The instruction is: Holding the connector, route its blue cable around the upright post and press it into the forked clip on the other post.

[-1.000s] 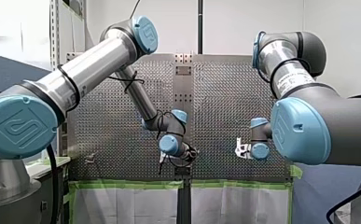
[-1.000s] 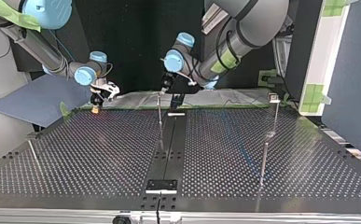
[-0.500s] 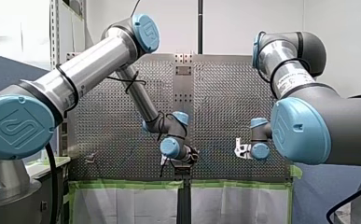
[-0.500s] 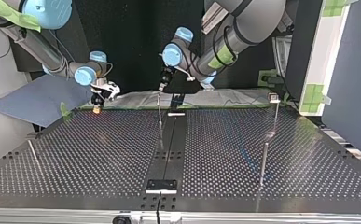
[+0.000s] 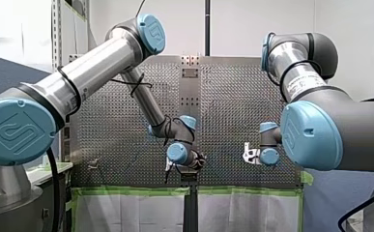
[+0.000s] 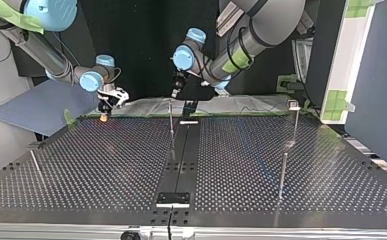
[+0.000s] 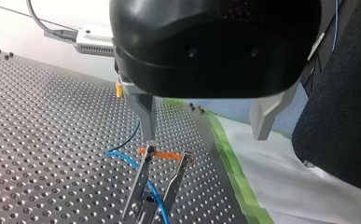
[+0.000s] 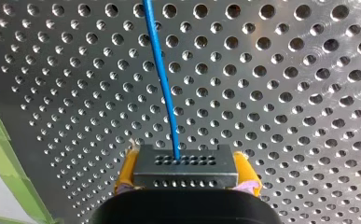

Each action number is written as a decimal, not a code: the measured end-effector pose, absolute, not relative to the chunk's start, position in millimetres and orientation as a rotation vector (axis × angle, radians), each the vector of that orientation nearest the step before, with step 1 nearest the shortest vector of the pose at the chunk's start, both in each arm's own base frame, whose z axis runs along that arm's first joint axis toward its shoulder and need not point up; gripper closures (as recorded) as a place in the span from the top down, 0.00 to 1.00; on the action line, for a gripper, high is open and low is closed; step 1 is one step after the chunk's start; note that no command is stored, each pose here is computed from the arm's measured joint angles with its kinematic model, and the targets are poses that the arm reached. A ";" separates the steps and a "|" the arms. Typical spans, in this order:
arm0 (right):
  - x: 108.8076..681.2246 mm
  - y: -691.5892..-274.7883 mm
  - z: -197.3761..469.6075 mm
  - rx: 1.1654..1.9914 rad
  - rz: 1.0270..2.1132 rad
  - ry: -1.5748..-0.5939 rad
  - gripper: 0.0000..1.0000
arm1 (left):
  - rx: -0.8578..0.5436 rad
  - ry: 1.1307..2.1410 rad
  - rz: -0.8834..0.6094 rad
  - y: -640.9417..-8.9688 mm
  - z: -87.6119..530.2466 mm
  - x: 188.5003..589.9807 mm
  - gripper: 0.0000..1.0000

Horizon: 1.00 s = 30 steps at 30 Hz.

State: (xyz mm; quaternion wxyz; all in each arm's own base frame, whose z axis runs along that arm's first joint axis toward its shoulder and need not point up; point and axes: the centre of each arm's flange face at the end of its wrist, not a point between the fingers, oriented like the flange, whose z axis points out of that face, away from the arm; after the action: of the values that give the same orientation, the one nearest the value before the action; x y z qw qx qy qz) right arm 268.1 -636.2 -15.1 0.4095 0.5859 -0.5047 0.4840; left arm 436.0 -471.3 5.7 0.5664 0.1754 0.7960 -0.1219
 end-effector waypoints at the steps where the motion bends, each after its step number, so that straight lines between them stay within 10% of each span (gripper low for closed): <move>1: 268.1 -636.2 -15.1 1.475 1.219 -1.272 0.02 | 0.413 1.871 -0.287 -471.7 5.7 435.5 1.00; 30: 266.4 -635.8 -15.5 1.467 1.205 -1.285 0.02 | 0.213 1.704 -0.372 -456.4 85.8 383.3 1.00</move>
State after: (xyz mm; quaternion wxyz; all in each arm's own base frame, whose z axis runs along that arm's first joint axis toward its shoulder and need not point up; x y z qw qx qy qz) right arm 266.4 -635.8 -15.5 0.4117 0.5831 -0.5108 0.4791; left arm 383.3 -456.4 85.8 0.6384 0.0935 0.7464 -0.1629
